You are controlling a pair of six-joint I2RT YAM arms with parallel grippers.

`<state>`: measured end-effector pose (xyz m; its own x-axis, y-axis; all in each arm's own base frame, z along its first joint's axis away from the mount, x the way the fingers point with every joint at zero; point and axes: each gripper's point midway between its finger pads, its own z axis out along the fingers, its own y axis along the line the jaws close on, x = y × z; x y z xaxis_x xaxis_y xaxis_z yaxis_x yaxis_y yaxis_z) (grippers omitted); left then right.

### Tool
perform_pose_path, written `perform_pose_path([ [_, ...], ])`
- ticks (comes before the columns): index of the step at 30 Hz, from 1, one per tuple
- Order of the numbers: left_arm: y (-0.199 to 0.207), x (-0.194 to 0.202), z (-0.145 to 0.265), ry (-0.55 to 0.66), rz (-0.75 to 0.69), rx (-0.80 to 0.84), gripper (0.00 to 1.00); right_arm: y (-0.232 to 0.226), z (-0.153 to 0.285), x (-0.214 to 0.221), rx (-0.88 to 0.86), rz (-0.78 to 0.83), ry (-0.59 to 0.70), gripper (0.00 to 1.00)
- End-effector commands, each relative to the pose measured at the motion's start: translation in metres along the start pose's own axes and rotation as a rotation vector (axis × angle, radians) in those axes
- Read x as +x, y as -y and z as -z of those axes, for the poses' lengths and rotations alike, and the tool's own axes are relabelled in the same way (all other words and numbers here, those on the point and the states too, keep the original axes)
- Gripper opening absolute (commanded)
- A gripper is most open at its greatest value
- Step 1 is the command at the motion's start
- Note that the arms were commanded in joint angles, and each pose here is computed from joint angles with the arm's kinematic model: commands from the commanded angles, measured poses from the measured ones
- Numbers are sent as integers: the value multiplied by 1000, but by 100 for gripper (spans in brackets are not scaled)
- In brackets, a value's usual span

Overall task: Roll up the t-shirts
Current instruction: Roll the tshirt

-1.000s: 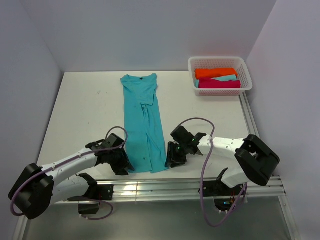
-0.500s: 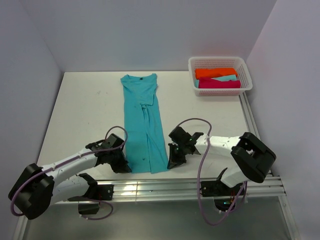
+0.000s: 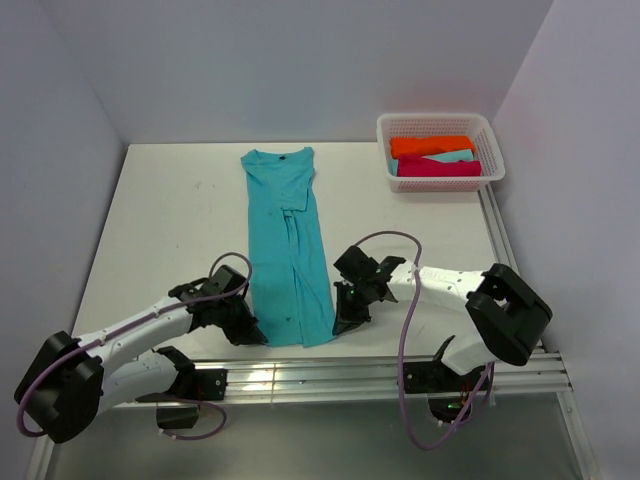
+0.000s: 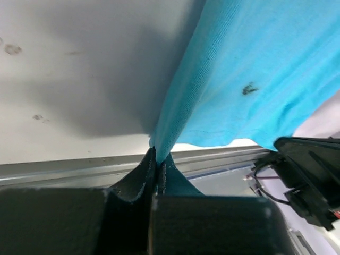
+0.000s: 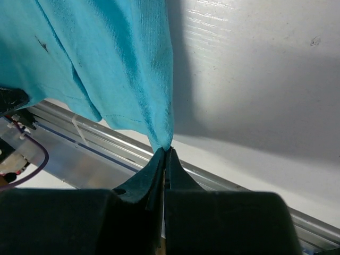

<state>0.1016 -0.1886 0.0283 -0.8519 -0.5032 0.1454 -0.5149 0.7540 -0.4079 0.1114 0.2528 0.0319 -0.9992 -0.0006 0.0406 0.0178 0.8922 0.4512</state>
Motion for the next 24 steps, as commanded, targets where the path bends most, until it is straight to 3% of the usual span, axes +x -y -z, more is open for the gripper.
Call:
perform_pose_path([
  [1, 20, 4, 12, -23, 40, 65, 0, -17, 12, -6, -47, -6, 8, 0],
  [24, 52, -55, 45, 71, 96, 113, 0, -39, 45, -72, -114, -23, 104, 0],
])
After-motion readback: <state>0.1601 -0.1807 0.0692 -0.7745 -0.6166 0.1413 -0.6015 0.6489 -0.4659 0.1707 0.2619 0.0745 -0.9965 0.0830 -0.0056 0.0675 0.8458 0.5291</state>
